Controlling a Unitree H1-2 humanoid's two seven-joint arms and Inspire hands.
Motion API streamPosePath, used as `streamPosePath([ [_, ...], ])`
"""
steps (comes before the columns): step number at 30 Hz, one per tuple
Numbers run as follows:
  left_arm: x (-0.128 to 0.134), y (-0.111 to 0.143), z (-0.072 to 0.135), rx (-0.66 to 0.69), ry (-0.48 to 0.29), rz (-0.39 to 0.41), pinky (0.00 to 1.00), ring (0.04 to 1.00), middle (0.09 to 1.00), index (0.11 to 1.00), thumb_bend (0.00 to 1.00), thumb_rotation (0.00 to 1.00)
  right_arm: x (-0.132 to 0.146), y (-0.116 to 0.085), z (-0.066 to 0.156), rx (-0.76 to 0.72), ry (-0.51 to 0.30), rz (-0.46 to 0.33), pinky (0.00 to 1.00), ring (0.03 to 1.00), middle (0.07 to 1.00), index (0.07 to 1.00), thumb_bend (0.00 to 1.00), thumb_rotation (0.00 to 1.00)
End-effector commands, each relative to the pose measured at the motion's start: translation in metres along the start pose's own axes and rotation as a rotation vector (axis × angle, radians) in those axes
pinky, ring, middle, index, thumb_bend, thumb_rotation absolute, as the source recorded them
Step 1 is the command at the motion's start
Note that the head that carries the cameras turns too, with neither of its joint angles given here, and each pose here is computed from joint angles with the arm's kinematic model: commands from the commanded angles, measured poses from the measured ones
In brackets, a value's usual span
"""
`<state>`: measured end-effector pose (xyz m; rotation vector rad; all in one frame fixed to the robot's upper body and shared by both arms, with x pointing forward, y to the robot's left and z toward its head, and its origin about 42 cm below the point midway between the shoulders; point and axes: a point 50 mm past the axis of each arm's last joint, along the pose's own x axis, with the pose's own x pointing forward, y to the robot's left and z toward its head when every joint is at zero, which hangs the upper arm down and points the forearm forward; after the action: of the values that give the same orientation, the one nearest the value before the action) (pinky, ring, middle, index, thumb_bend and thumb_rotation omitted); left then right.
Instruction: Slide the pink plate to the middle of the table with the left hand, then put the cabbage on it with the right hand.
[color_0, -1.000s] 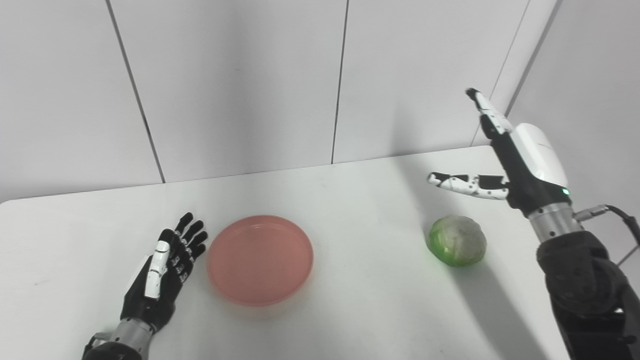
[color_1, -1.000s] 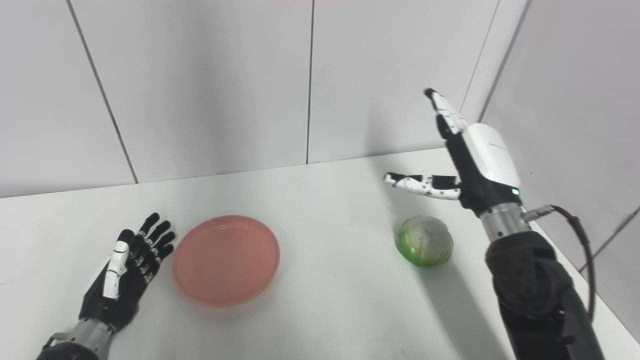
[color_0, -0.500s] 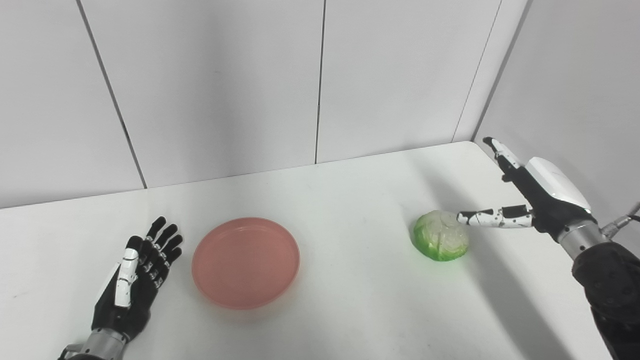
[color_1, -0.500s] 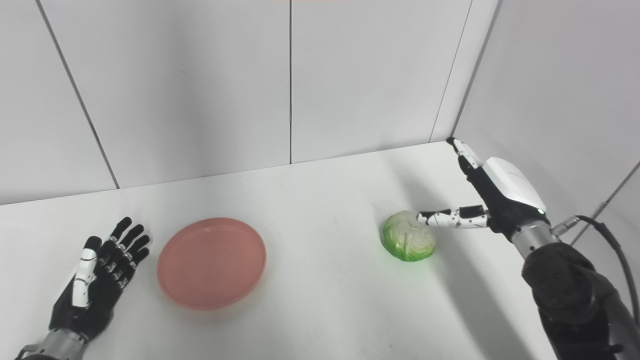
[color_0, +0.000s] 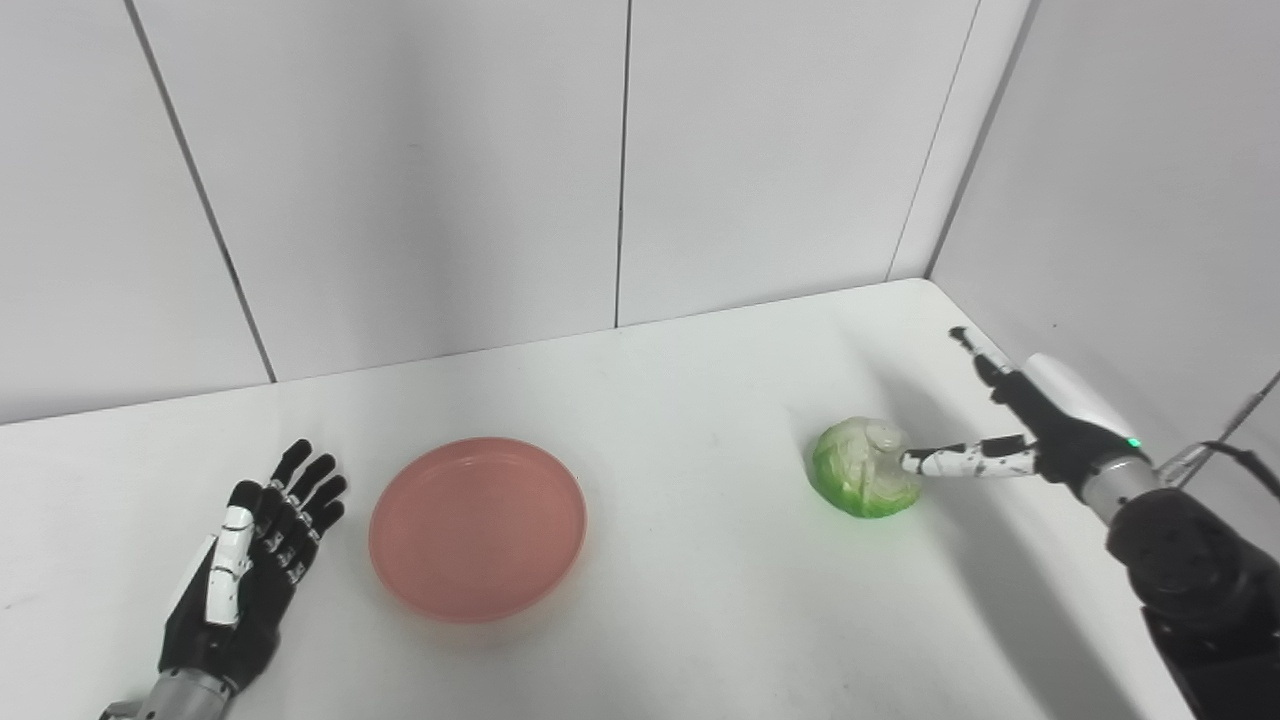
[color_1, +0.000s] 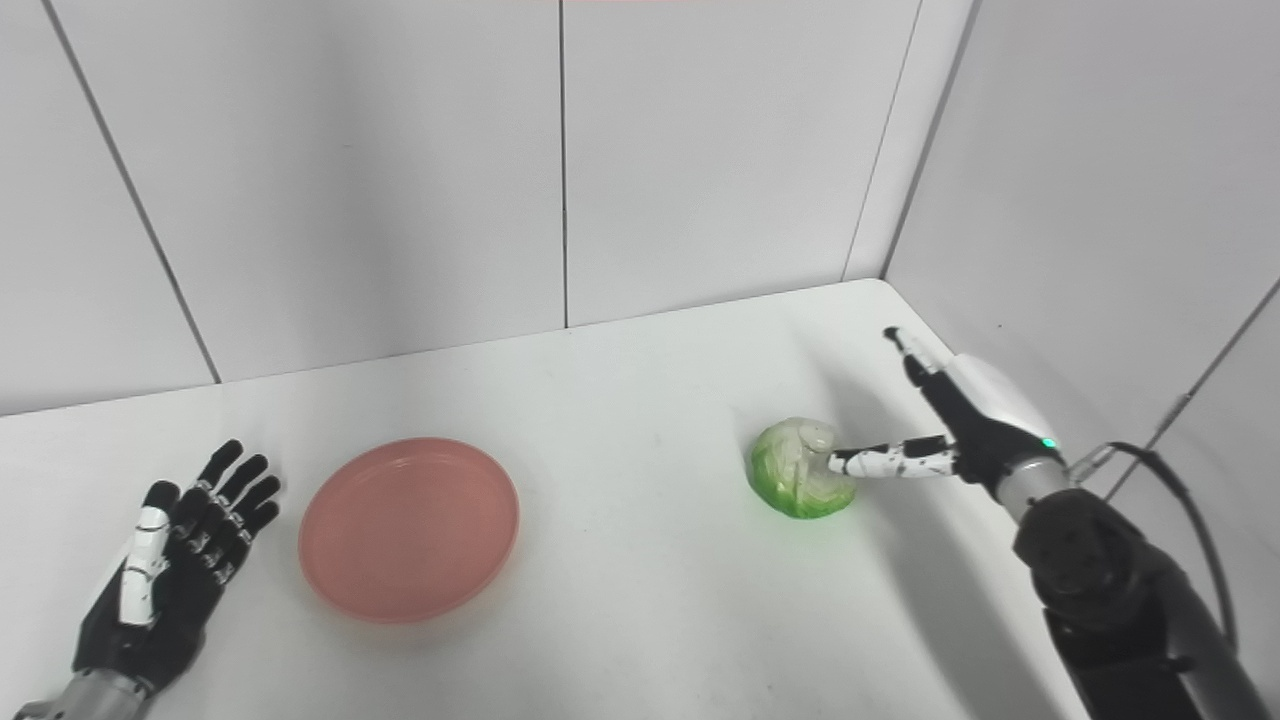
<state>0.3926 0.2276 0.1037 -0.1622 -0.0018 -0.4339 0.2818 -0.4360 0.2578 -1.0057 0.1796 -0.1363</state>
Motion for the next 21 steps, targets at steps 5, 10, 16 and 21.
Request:
streamPosePath([
  [5, -0.025, 0.01, -0.031, -0.01, 0.145, 0.051, 0.98, 0.956, 0.965, 0.961, 0.64, 0.99, 0.012, -0.007, 0.015, -0.015, -0.051, -0.055, 0.88, 0.97, 0.992, 1.0, 1.0, 0.48],
  [10, -0.025, 0.01, -0.03, -0.013, 0.148, 0.048, 0.98, 0.955, 0.961, 0.956, 0.64, 0.98, 0.016, -0.002, 0.018, -0.025, -0.103, -0.037, 0.88, 0.961, 0.982, 0.997, 1.0, 0.48],
  [16, -0.025, 0.01, -0.028, -0.006, 0.151, 0.049, 0.98, 0.956, 0.962, 0.961, 0.63, 1.0, 0.02, -0.002, 0.017, -0.025, -0.094, -0.006, 0.89, 0.975, 0.998, 1.0, 1.0, 0.49],
  [21, -0.025, 0.011, -0.028, -0.028, 0.15, 0.045, 0.98, 0.957, 0.962, 0.958, 0.64, 0.98, 0.022, -0.001, 0.016, -0.035, -0.083, 0.006, 0.88, 0.972, 0.996, 1.0, 1.0, 0.5],
])
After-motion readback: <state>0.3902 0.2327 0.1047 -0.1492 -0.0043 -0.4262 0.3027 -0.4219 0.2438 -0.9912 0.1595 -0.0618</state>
